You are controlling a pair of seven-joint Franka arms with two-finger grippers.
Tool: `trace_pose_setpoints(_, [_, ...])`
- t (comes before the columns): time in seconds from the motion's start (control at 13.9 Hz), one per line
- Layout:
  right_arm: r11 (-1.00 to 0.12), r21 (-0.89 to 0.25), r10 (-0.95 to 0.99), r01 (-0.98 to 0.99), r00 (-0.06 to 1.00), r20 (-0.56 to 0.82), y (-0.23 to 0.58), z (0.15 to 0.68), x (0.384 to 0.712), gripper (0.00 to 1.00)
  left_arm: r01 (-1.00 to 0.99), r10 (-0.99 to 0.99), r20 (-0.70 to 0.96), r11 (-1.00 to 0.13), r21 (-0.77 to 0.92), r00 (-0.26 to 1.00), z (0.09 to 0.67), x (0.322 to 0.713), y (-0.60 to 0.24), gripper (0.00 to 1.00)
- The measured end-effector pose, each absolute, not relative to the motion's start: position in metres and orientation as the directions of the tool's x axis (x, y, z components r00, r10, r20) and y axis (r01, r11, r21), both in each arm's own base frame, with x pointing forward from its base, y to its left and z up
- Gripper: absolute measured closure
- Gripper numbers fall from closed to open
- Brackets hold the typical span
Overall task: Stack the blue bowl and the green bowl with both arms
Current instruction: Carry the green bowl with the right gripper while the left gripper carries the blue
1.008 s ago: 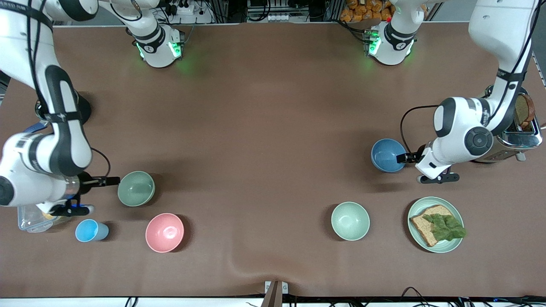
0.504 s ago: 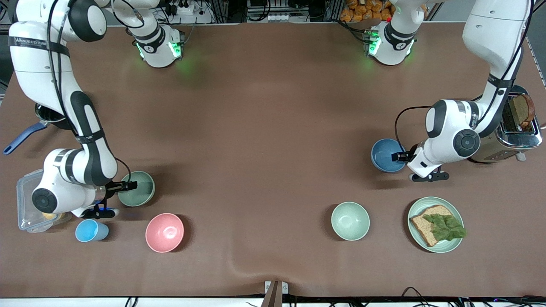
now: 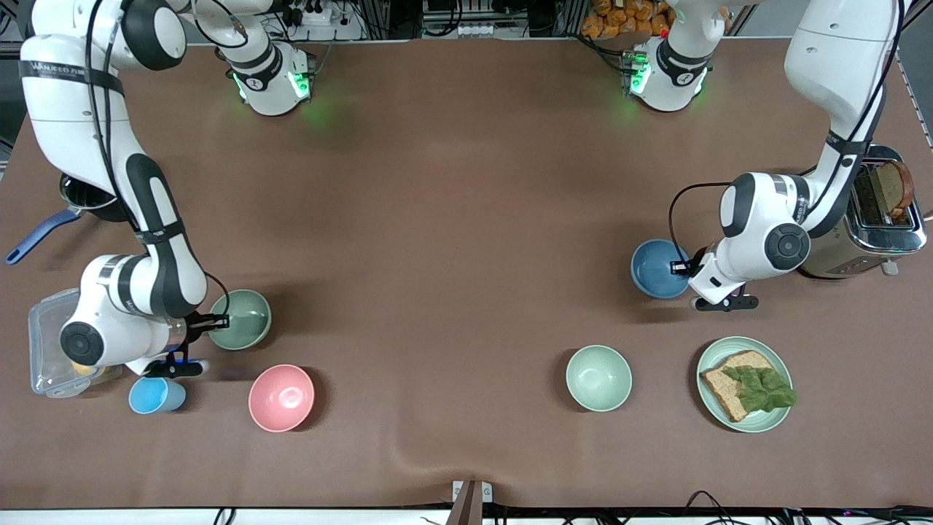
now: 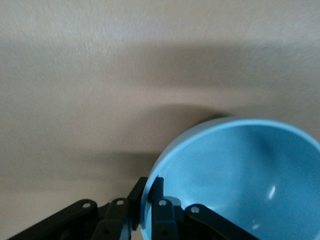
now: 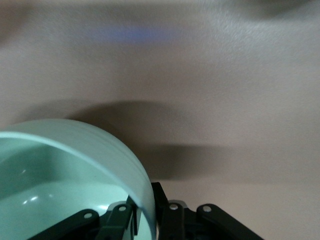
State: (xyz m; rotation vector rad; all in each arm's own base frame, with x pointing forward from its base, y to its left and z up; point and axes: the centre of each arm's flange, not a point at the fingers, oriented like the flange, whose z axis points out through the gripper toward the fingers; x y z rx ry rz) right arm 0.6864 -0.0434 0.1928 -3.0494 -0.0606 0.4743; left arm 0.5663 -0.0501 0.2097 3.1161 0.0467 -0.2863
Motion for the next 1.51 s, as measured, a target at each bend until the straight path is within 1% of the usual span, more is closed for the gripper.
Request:
trace_pose_setpoints(0.07, [-0.998,-0.061,0.049,0.032,0.953,-0.299,-0.042,0.197,0.687,0.89,0.027,0.024,-0.166,-1.0,0.012,0.986,0.217,0.571,-0.053,0.92])
trace_pose_setpoints(0.14, [-0.997,-0.064,0.054,0.037,0.953,-0.299,-0.04,0.202,0.687,0.9,0.02,0.018,-0.152,-1.0,0.016,0.988,0.225,0.575,-0.058,0.95])
trace_pose_setpoints(0.22, [-0.997,-0.071,0.063,0.043,0.952,-0.301,-0.035,0.209,0.688,0.92,0.011,0.008,-0.143,-1.0,0.019,0.99,0.234,0.579,-0.064,0.95])
trace_pose_setpoints(0.5, [-0.987,-0.122,0.138,0.107,0.948,-0.287,0.014,0.25,0.688,0.92,0.0,-0.004,-0.149,-1.0,0.025,0.989,0.28,0.592,-0.099,0.95])
trace_pose_setpoints(0.58, [-0.981,-0.151,0.157,0.118,0.947,-0.281,0.031,0.258,0.688,0.92,0.009,0.005,-0.153,-1.0,0.024,0.988,0.293,0.595,-0.109,0.95])
trace_pose_setpoints(0.79, [-0.95,-0.294,0.184,0.102,0.946,-0.268,0.085,0.266,0.684,0.92,0.035,0.031,-0.17,-0.999,0.021,0.985,0.321,0.597,-0.138,0.95])
trace_pose_setpoints(0.94, [-0.934,-0.341,0.209,0.109,0.94,-0.271,0.123,0.266,0.678,0.92,0.069,0.064,-0.175,-0.997,0.022,0.983,0.33,0.594,-0.159,0.95])
trace_pose_setpoints(1.15, [-0.948,-0.309,0.176,0.082,0.941,-0.289,0.212,0.262,0.659,0.92,0.145,0.136,-0.177,-0.989,0.039,0.975,0.34,0.586,-0.199,0.95])
trace_pose_setpoints(1.37, [-0.969,-0.248,0.06,-0.014,0.956,-0.286,0.312,0.249,0.625,0.92,0.2,0.191,-0.18,-0.979,0.033,0.965,0.343,0.574,-0.244,0.95])
trace_pose_setpoints(1.51, [-0.973,-0.218,-0.005,-0.072,0.956,-0.295,0.345,0.233,0.606,0.92,0.204,0.195,-0.181,-0.979,0.029,0.964,0.344,0.564,-0.272,0.95])
